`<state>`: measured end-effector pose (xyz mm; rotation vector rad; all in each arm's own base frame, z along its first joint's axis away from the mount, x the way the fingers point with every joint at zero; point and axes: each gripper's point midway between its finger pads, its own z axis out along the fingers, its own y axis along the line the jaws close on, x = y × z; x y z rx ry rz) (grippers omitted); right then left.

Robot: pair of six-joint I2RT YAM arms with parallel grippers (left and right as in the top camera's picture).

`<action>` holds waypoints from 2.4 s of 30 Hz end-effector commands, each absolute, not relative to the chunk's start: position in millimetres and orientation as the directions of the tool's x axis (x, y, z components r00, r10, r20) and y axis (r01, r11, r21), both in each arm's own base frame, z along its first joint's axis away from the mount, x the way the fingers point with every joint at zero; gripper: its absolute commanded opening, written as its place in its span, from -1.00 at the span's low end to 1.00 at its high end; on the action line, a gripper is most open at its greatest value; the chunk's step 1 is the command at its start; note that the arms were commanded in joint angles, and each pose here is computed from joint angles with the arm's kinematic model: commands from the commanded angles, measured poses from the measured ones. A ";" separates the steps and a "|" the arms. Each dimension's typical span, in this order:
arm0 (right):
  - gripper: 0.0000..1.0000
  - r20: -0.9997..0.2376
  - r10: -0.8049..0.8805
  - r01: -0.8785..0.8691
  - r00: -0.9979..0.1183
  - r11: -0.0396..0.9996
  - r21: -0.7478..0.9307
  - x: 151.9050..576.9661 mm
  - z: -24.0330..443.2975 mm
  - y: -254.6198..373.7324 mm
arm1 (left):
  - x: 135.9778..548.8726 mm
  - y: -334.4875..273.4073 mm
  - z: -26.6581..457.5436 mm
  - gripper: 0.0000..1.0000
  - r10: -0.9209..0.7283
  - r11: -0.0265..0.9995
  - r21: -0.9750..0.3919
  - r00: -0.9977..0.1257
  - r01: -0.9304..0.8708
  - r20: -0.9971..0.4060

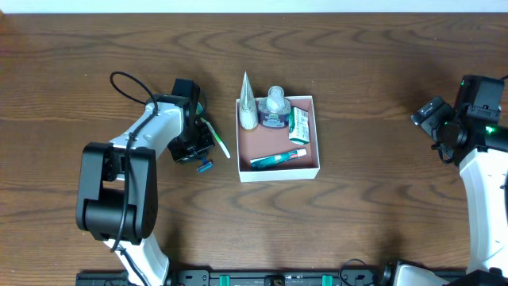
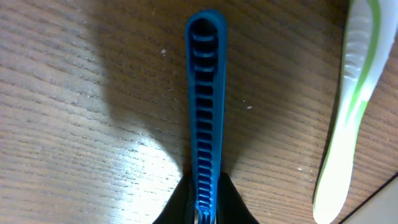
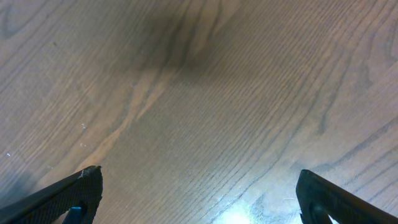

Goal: Pack container
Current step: 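Carry the blue razor into the box and release it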

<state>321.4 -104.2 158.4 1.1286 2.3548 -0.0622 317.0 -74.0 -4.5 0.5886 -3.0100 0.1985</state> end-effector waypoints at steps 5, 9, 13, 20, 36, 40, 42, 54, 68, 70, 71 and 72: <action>0.99 -0.487 0.705 0.738 -0.515 0.654 0.168 322.8 161.6 -108.3 | 312.8 -71.7 -16.4 -0.88 -0.350 0.928 -0.094 -0.929 -0.362 0.116; 0.99 -0.487 0.706 0.738 -0.514 0.654 0.168 322.8 161.6 -108.3 | 314.5 -71.8 -6.1 -0.88 -0.309 0.942 -0.105 -0.946 -0.319 0.102; 0.99 -0.487 0.706 0.738 -0.514 0.654 0.168 322.8 161.6 -108.3 | 321.7 -70.3 21.2 -0.88 -0.265 0.954 -0.127 -0.963 -0.270 0.057; 0.99 -0.487 0.706 0.738 -0.514 0.654 0.168 322.8 161.6 -108.3 | 335.1 -70.2 102.5 -0.88 -0.233 0.958 -0.199 -0.964 -0.206 -0.125; 0.99 -0.487 0.706 0.738 -0.514 0.654 0.168 322.8 161.6 -108.3 | 292.3 -165.1 295.1 -0.88 0.136 0.761 -0.356 -0.670 0.542 -0.730; 0.99 -0.487 0.705 0.738 -0.515 0.654 0.168 322.8 161.6 -108.3 | 289.4 -194.4 304.3 -0.88 0.187 0.702 -0.320 -0.599 0.636 -0.779; 0.99 -0.487 0.705 0.738 -0.515 0.654 0.168 322.8 161.6 -108.3 | 288.3 -207.5 299.9 -0.88 0.249 0.665 -0.272 -0.550 0.696 -0.797; 0.99 -0.487 0.706 0.738 -0.514 0.654 0.168 322.8 161.6 -108.3 | 300.0 -260.0 199.4 -0.88 0.670 0.423 0.003 -0.310 0.906 -0.675; 0.99 -0.487 0.706 0.738 -0.514 0.654 0.168 322.8 161.6 -108.3 | 307.6 -264.1 153.4 -0.17 0.747 0.392 0.004 -0.316 0.920 -0.585; 0.98 -0.487 0.705 0.738 -0.515 0.654 0.168 322.8 161.6 -108.3 | 307.5 -264.1 153.5 -0.04 0.747 0.392 0.004 -0.316 0.920 -0.585; 0.99 -0.487 0.706 0.738 -0.514 0.654 0.168 322.8 161.6 -108.3 | 307.5 -264.1 153.7 -0.03 0.747 0.392 0.004 -0.316 0.920 -0.586; 0.98 -0.487 0.706 0.738 -0.514 0.654 0.168 322.8 161.6 -108.3 | 307.5 -264.1 153.8 -0.03 0.747 0.392 0.004 -0.315 0.920 -0.586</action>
